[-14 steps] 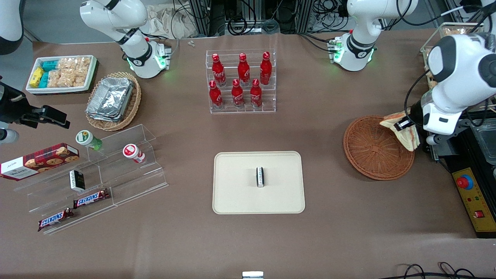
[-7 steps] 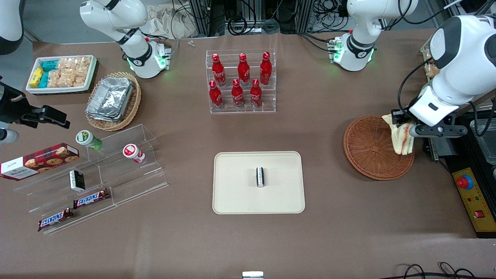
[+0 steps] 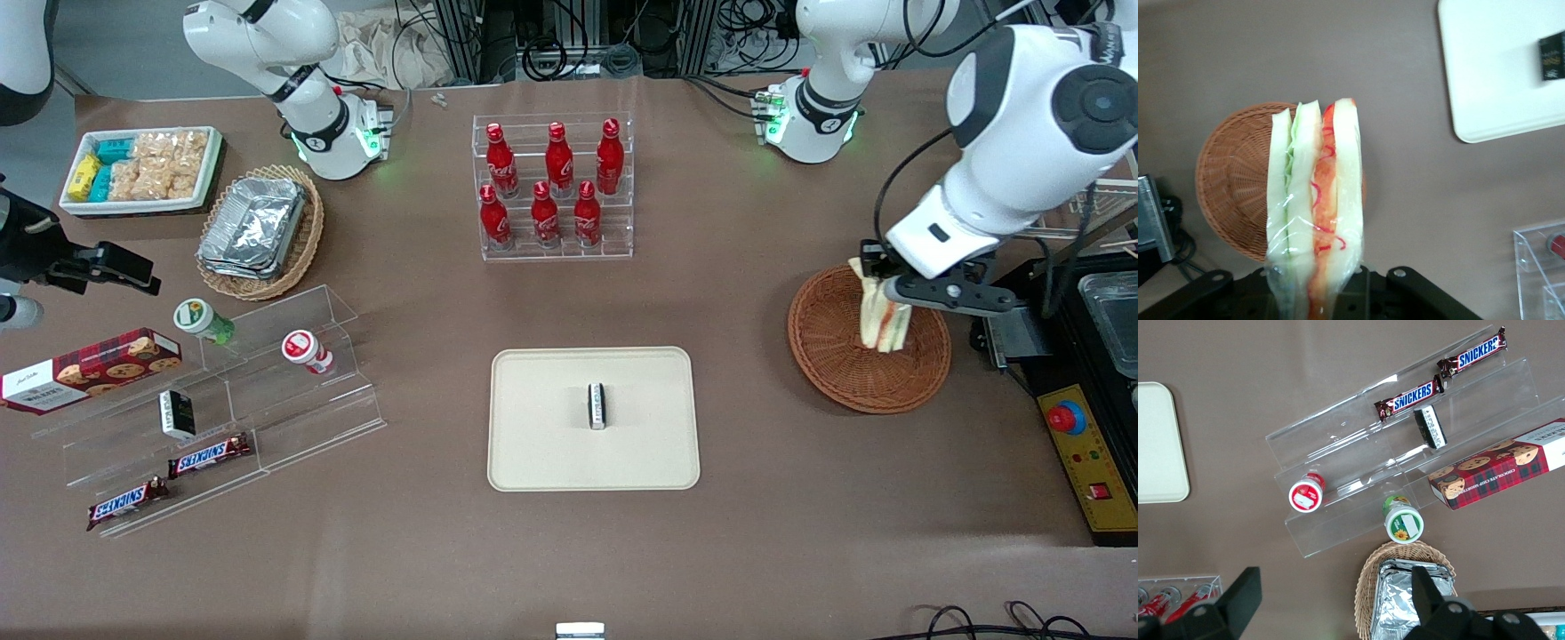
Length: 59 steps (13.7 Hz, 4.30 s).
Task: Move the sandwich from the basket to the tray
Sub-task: 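Carry the sandwich over to the cream tray beside the black packet, then lower the sandwich onto the tray and open the left gripper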
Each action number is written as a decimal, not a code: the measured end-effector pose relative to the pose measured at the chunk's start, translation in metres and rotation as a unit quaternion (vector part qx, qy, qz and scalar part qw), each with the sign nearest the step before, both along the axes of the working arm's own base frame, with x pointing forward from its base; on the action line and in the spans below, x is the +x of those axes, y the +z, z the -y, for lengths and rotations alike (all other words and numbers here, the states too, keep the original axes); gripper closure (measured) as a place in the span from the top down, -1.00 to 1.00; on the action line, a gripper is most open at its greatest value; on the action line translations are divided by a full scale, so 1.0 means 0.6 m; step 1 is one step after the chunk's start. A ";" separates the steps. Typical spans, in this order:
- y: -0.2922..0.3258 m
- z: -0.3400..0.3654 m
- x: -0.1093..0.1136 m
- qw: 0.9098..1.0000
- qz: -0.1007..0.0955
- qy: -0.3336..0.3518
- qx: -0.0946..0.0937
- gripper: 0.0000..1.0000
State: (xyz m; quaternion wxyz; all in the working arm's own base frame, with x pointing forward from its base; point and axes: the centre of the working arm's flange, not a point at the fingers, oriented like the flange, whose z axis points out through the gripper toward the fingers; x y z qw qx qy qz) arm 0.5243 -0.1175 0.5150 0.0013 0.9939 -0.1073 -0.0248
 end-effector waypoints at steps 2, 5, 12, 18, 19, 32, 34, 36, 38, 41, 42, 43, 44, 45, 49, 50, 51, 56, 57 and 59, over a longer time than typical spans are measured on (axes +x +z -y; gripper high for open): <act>0.008 0.058 -0.006 1.000 -0.006 -0.004 -0.003 -0.59; -0.004 0.134 -0.012 1.000 -0.013 -0.020 -0.004 -0.59; -0.048 0.263 0.006 0.999 -0.033 0.011 -0.020 -0.59; -0.169 0.344 0.030 1.000 -0.026 0.001 0.013 -0.59; -0.197 0.355 0.035 1.000 -0.024 0.004 0.014 -0.59; -0.426 0.401 0.062 0.999 -0.005 0.041 0.029 -0.59; -0.438 0.404 0.064 0.999 -0.001 0.038 0.024 -0.59; -0.462 0.403 0.064 0.999 0.000 0.029 0.030 -0.59; -0.485 0.405 0.071 0.999 0.000 0.026 0.026 -0.59; -0.506 0.406 0.080 0.999 -0.003 0.027 0.023 -0.59; -0.508 0.407 0.083 0.999 -0.002 0.028 0.021 -0.59; -0.507 0.408 0.085 0.999 0.000 0.028 0.018 -0.59; -0.506 0.409 0.088 0.999 0.003 0.029 0.014 -0.59; -0.506 0.411 0.090 1.000 0.006 0.029 0.010 -0.59; -0.509 0.411 0.092 1.000 0.012 0.024 0.011 -0.36; -0.510 0.411 0.092 1.000 0.014 0.021 0.013 -0.14; -0.512 0.411 0.092 1.000 0.015 0.021 0.013 0.04; -0.517 0.412 0.092 1.000 0.014 0.021 0.012 0.99; -0.517 0.412 0.092 1.000 0.014 0.021 0.012 1.00; -0.517 0.412 0.093 1.000 0.014 0.021 0.011 1.00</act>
